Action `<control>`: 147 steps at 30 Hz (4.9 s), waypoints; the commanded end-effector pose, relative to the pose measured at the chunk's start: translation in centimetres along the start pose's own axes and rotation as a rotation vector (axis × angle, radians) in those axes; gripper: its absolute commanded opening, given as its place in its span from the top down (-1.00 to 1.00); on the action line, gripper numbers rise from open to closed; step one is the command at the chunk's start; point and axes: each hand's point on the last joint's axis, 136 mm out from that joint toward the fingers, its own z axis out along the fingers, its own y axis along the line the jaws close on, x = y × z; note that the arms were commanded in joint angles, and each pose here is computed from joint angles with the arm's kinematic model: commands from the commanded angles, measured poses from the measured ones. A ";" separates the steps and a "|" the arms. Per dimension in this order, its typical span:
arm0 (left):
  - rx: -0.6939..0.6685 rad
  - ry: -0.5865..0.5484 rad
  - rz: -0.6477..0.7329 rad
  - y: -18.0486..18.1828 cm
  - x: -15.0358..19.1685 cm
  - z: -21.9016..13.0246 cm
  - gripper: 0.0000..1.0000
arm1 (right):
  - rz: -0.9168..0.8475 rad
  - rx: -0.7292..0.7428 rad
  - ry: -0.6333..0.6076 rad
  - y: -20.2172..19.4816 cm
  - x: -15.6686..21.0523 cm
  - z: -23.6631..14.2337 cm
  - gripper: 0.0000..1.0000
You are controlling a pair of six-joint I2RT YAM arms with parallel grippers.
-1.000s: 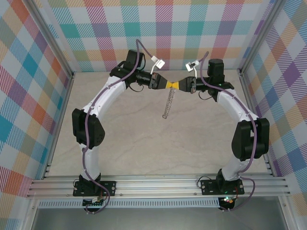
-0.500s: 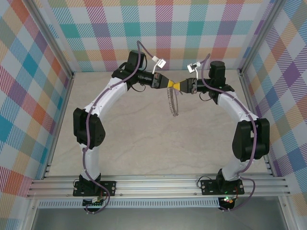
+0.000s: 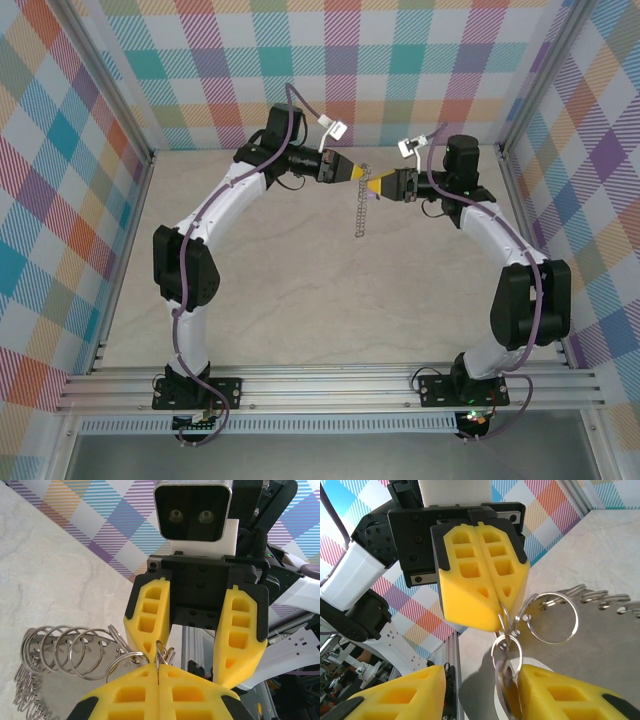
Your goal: Put the keys on the keyring
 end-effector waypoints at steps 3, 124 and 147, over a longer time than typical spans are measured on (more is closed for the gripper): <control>0.047 -0.024 0.077 -3.4 -1.3 -0.7 1.00 | -0.042 -0.013 -0.013 0.8 -0.3 -0.5 0.18; 0.054 -0.397 -0.066 -3.7 -4.4 -2.0 1.00 | -0.031 0.145 -0.469 2.5 -6.8 -1.9 0.29; 0.057 -0.398 -0.064 -3.8 -4.6 -1.9 1.00 | -0.004 0.095 -0.423 2.1 -6.3 0.5 0.50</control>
